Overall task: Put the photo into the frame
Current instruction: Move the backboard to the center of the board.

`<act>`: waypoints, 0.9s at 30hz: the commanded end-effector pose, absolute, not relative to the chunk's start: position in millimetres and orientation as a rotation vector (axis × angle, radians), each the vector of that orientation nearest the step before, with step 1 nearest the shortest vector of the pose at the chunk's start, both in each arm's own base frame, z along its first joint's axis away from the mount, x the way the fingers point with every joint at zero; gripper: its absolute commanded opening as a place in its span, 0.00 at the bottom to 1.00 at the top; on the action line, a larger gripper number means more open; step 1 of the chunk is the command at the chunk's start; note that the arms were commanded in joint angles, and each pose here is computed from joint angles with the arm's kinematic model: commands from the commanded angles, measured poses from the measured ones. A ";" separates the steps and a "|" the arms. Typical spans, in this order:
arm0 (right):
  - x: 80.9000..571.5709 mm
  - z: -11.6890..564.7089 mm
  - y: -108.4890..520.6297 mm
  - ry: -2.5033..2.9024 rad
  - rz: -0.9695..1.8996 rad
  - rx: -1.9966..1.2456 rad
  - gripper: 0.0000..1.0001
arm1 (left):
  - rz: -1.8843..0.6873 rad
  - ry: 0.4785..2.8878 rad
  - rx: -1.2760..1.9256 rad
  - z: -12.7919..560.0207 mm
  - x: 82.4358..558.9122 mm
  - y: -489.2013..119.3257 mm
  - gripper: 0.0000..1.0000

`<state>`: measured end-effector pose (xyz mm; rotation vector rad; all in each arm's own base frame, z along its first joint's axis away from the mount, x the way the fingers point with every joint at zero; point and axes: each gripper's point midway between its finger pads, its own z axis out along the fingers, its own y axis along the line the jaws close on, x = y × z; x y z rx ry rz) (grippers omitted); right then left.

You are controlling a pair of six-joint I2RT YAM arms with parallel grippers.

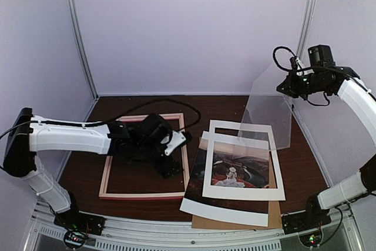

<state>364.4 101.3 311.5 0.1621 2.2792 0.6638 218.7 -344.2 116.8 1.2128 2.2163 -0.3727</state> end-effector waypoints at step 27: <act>356.1 298.8 69.0 2.258 0.728 0.231 0.00 | -0.425 1.680 2.214 36.8 40.5 -503.3 0.98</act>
